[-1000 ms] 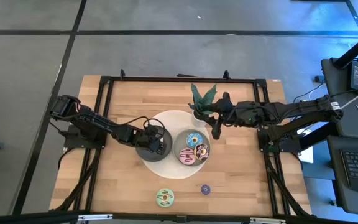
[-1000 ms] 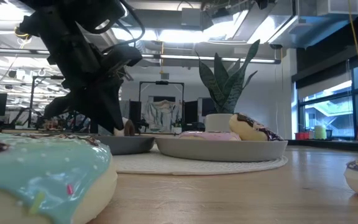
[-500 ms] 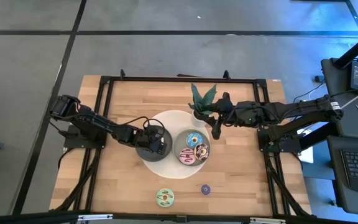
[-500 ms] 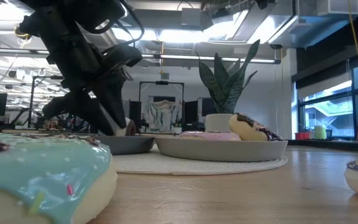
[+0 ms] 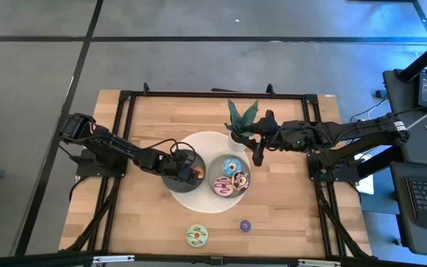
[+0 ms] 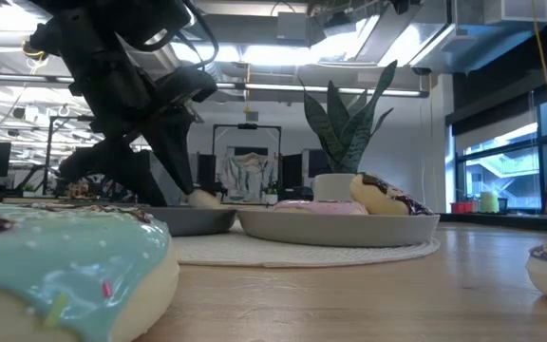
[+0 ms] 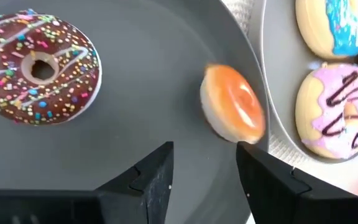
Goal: Pick & Place donuts
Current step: Put the small black doughnut on the dark gray plate
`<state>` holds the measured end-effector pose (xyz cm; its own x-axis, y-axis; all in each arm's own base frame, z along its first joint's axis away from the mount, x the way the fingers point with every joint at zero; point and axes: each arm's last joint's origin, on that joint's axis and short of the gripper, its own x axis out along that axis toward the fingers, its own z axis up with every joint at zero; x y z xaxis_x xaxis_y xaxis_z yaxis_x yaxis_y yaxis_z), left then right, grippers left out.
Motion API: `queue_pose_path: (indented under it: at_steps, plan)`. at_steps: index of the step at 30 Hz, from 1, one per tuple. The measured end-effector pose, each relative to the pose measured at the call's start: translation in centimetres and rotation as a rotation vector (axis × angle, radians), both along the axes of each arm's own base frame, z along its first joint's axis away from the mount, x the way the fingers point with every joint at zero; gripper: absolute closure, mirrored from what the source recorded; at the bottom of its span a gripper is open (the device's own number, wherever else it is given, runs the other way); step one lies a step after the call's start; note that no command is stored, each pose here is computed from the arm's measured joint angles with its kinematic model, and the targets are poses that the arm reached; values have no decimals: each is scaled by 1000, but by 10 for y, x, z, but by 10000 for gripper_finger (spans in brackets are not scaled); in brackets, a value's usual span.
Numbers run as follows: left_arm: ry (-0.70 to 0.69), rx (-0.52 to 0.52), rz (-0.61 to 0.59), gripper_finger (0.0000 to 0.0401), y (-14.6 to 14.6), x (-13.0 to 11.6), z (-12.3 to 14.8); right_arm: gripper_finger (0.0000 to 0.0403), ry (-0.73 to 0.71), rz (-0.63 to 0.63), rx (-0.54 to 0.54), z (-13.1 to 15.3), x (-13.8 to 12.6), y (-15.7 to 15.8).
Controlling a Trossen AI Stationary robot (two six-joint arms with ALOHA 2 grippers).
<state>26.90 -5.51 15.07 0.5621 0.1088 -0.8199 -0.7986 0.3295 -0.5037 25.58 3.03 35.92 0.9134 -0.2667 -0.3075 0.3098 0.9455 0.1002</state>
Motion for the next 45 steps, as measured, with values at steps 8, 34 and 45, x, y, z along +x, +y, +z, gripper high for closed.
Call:
queue_pose_path:
  at_steps: [8, 34, 45]
  plan:
    - [-3, 23, -7, 236, 1, 0, 0, 205, 0, 0, -1, 0, 0, 0]
    - [-12, -1, 148, 255, 1, 3, -9, 205, 6, 7, -24, 0, 0, 0]
    - [0, 4, 160, 296, 7, 5, -12, 205, 8, 7, -27, 0, 0, 0]
